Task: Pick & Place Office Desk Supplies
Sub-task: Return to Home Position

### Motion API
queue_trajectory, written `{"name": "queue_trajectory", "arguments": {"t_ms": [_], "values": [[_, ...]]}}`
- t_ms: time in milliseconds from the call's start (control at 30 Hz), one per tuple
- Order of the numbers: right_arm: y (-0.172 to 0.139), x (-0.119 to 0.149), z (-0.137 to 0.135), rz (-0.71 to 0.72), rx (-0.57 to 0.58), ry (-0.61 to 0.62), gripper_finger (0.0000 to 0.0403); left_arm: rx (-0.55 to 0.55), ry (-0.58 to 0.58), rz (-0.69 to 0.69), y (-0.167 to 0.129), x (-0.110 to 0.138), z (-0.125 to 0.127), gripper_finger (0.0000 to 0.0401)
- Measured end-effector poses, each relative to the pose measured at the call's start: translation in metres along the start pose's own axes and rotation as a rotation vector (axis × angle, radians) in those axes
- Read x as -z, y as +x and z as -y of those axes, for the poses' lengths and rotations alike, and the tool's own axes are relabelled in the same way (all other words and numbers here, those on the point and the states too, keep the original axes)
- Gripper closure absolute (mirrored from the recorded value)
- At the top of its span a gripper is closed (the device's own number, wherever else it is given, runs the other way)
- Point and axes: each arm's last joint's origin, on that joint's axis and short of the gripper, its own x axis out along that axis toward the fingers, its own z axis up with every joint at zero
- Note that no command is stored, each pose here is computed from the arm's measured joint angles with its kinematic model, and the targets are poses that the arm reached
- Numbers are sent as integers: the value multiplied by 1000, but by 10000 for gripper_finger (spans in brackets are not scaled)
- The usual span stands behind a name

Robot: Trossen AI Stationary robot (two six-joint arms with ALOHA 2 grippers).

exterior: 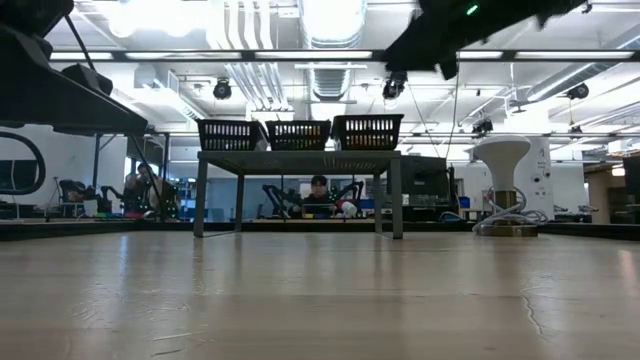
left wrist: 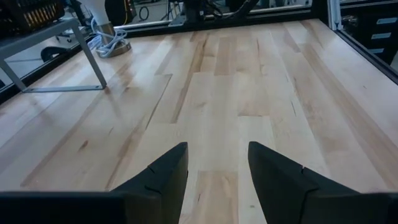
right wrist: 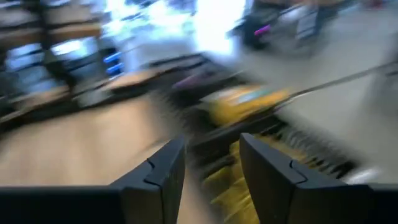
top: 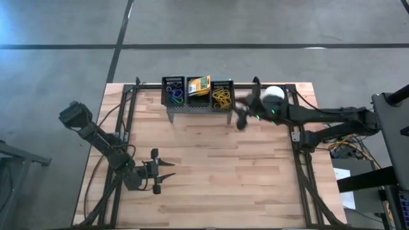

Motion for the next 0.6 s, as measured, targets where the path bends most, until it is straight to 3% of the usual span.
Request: {"name": "queue_trajectory", "arguments": {"t_ms": [133,300,400,600], "values": [[-35,10,-28,-166,-223,27,254,-7,-6,-1,1,0,-1,228],[-81,40,-63,-300,-452,-60,264,-27,-26,-1,5,-1,-4,228],[-102,70,-73,-280,-570,-109,271,-48,-61,2,8,-3,-8,228],[-120,108,-55,-111,-609,-39,289,-106,-95,-3,21,-8,-20,228]]}}
